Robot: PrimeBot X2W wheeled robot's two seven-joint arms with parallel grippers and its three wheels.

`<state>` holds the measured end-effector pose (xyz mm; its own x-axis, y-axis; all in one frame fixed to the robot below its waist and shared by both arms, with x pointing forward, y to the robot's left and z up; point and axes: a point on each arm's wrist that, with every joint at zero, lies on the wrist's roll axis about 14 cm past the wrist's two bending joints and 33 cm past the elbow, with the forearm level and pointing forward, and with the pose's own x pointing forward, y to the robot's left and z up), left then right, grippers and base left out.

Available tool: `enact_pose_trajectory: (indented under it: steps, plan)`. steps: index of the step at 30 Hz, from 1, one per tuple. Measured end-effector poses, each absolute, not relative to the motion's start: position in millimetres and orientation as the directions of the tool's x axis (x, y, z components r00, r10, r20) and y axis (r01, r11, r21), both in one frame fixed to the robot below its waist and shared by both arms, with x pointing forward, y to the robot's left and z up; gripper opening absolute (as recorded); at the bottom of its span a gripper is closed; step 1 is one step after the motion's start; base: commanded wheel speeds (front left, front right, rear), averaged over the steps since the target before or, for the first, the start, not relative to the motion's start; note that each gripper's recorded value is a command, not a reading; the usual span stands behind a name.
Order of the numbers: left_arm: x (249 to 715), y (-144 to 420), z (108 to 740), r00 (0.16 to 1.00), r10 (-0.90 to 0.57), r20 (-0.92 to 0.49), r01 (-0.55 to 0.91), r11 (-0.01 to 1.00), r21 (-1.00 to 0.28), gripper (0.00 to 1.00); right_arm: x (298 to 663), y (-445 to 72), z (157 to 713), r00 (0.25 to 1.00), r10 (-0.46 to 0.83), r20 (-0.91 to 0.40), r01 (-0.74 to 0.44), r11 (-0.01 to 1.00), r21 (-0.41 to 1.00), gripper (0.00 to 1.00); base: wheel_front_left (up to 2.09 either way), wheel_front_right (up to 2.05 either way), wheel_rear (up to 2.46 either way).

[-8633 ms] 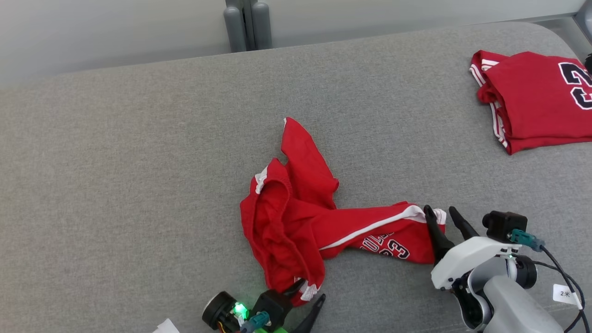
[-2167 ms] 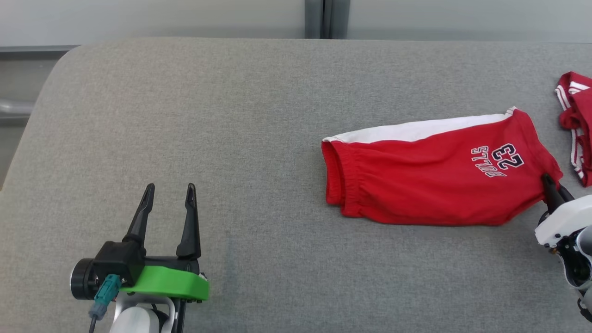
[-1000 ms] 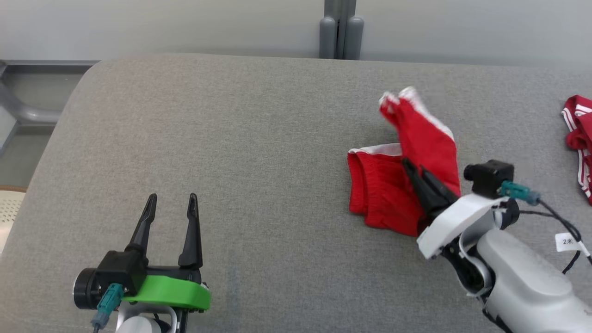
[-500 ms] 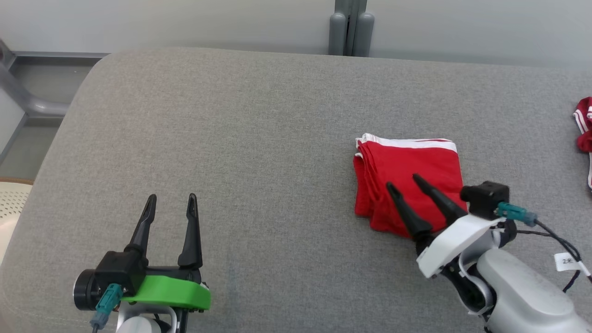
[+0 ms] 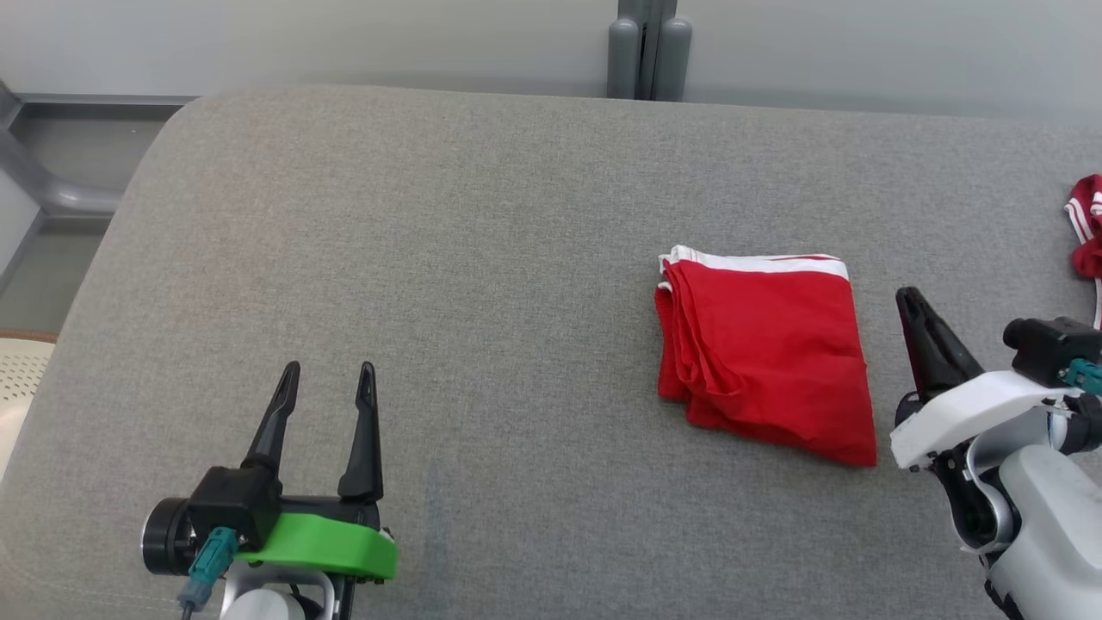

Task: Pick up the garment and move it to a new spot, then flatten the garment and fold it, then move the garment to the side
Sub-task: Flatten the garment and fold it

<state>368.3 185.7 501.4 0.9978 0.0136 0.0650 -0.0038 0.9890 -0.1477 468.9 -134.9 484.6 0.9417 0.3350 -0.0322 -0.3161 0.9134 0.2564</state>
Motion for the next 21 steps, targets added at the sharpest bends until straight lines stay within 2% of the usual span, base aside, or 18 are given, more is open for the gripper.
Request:
enact_pose_trajectory:
  steps: [7, 13, 21]
  plan:
    - [370.3, 185.1, 497.4, 0.999, 0.007, 0.052, 0.001, 0.990, -0.143, 1.00, 468.7, -115.4, 447.1, 0.916, 0.373, -0.147, -0.343, 0.920, 0.191, 0.00, 0.00, 0.00, 0.00]
    - [369.0, 186.8, 495.9, 0.999, 0.012, 0.046, -0.005, 0.990, -0.139, 1.00, 462.6, -71.3, 426.6, 0.879, 0.434, -0.197, -0.388, 0.891, 0.234, 0.00, 0.00, 0.00, 0.00]
    - [365.4, 189.4, 495.2, 0.999, 0.021, 0.042, -0.015, 0.990, -0.137, 1.00, 429.5, 21.6, 431.3, 0.768, 0.618, -0.168, -0.566, 0.778, 0.272, 0.00, 0.00, 0.00, 0.00]
